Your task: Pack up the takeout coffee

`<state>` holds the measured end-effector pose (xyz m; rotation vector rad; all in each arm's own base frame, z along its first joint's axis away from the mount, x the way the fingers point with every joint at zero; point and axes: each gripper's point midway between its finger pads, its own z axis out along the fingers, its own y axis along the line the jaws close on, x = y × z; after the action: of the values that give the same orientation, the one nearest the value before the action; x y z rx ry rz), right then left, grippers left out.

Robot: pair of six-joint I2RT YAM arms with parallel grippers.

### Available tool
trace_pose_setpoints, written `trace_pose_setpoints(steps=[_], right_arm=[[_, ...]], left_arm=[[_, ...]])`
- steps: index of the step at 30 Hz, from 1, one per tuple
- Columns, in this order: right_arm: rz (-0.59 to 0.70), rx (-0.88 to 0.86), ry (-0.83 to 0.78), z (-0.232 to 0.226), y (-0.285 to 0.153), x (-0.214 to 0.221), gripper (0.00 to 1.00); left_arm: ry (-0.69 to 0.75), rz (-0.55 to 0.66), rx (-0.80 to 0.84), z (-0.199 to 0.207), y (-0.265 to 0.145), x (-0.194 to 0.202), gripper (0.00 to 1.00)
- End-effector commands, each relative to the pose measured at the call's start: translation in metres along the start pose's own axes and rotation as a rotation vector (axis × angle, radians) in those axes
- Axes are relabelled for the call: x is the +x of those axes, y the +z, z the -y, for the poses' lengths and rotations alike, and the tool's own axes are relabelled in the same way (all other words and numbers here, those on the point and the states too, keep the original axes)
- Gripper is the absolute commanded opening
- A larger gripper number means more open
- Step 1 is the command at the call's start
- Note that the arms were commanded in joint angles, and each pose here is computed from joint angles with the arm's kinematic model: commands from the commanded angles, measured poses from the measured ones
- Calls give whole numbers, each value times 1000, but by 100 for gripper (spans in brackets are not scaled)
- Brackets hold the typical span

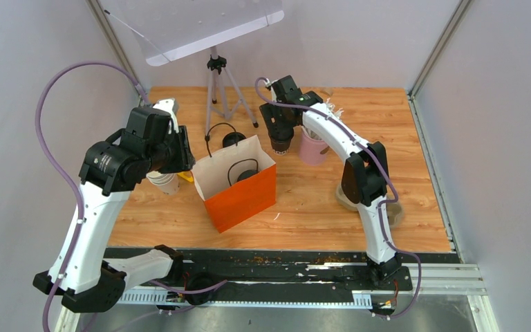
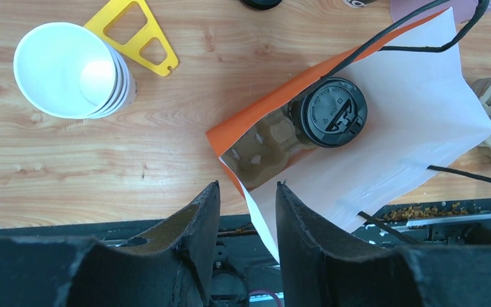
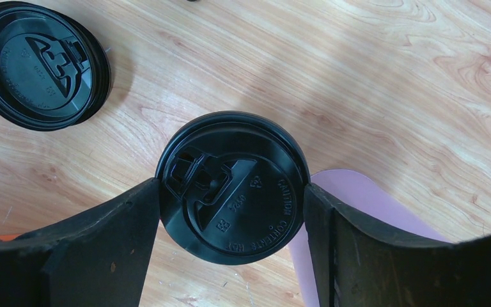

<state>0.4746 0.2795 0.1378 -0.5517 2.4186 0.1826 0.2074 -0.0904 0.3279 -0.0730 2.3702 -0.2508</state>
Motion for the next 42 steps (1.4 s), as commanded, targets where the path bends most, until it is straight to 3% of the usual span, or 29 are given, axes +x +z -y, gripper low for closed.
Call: trace_pose_setpoints(steps=[1, 20, 42], right_arm=[[26, -1, -14, 2, -4, -8, 70], [15, -139, -60, -37, -62, 17, 68], [-49, -29, -14, -21, -151, 103, 70]], left_arm=[[23, 69, 12, 0, -10, -16, 46], [57, 93, 61, 5, -16, -16, 47], [43, 90, 169, 11, -35, 6, 47]])
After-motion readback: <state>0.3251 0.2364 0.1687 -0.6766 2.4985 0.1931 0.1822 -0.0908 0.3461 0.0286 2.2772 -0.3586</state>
